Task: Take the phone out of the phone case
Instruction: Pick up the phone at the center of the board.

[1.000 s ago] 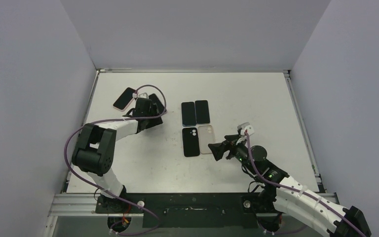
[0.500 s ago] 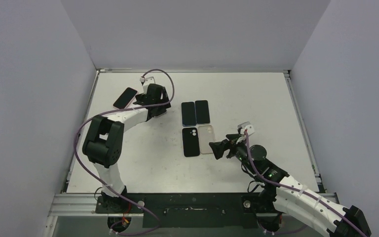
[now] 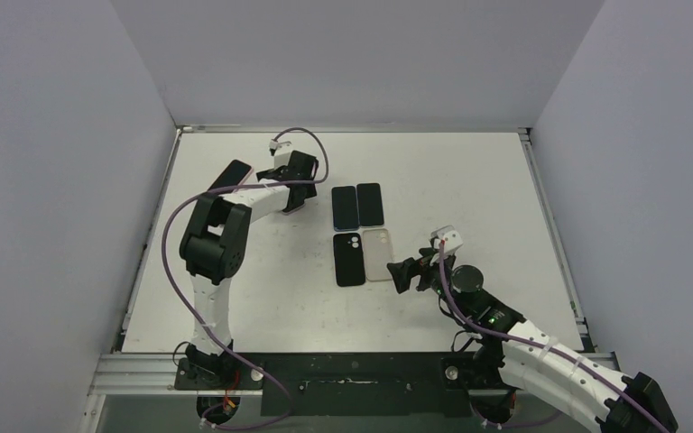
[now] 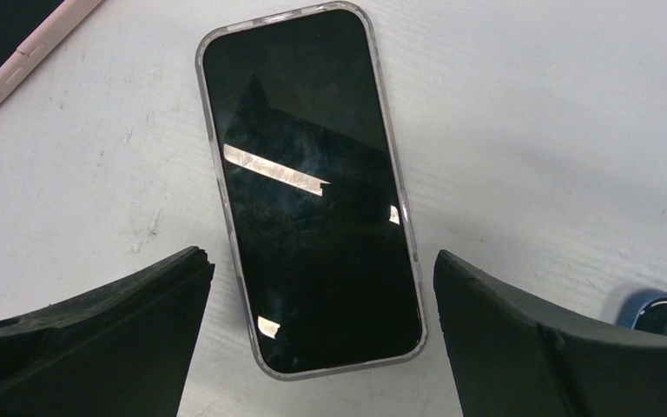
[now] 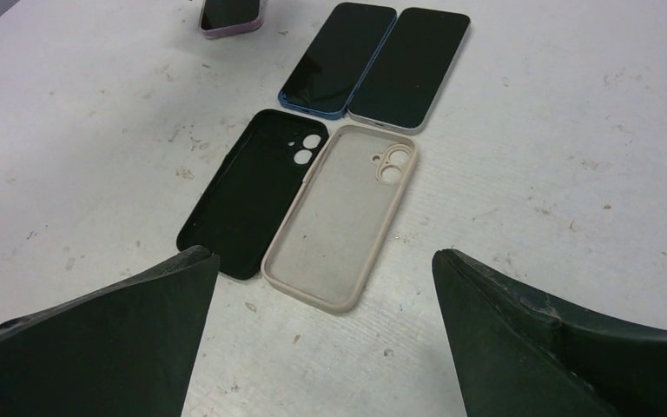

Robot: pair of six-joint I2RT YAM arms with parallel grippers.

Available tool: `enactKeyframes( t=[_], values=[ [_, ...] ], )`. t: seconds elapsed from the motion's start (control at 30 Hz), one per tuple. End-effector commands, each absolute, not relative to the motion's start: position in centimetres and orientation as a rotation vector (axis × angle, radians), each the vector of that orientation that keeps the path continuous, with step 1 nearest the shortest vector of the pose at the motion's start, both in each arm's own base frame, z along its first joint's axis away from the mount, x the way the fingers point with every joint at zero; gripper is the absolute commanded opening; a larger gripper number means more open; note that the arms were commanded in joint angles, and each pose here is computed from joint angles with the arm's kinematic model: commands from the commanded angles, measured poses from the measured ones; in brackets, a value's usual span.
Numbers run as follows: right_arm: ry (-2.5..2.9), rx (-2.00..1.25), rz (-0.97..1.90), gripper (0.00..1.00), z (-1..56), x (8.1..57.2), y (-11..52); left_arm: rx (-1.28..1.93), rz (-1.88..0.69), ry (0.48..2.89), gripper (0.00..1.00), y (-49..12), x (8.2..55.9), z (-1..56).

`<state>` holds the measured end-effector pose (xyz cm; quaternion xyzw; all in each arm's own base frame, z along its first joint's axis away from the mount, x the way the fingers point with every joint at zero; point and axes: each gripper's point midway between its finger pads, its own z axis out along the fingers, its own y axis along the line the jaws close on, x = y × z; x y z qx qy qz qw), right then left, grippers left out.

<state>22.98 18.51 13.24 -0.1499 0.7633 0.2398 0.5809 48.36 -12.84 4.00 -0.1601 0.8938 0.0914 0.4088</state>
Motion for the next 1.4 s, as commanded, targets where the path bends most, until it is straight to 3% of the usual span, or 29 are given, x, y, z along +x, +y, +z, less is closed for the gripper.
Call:
enactKeyframes(
  t=[0.0, 0.53, 0.77, 0.9, 1.17, 1.37],
  values=[
    [1.747, -0.347, 0.531, 1.00, 13.7, 23.7, 18.2, -0.442, 0.284, 2.227, 0.97, -12.5, 49.5, 4.6],
    [1.745, -0.348, 0.527, 1.00, 13.1, 23.8, 17.8, -0.504, 0.198, 2.307, 0.97, -11.4, 49.7, 2.0],
    [1.738, -0.334, 0.526, 1.00, 13.3, 23.8, 17.6, -0.527, 0.133, 2.376, 0.90, -11.0, 50.0, 0.5],
    [1.737, -0.328, 0.521, 1.00, 13.3, 23.8, 17.4, -0.520, 0.099, 2.434, 0.81, -11.0, 49.6, -0.5],
    [1.724, -0.308, 0.522, 1.00, 13.6, 23.7, 17.0, -0.348, -0.001, 2.625, 0.55, -12.4, 43.7, -1.6],
    [1.721, -0.313, 0.532, 1.00, 13.7, 23.8, 17.3, -0.233, -0.052, 2.759, 0.55, -13.1, 37.0, -1.9]
  ],
)
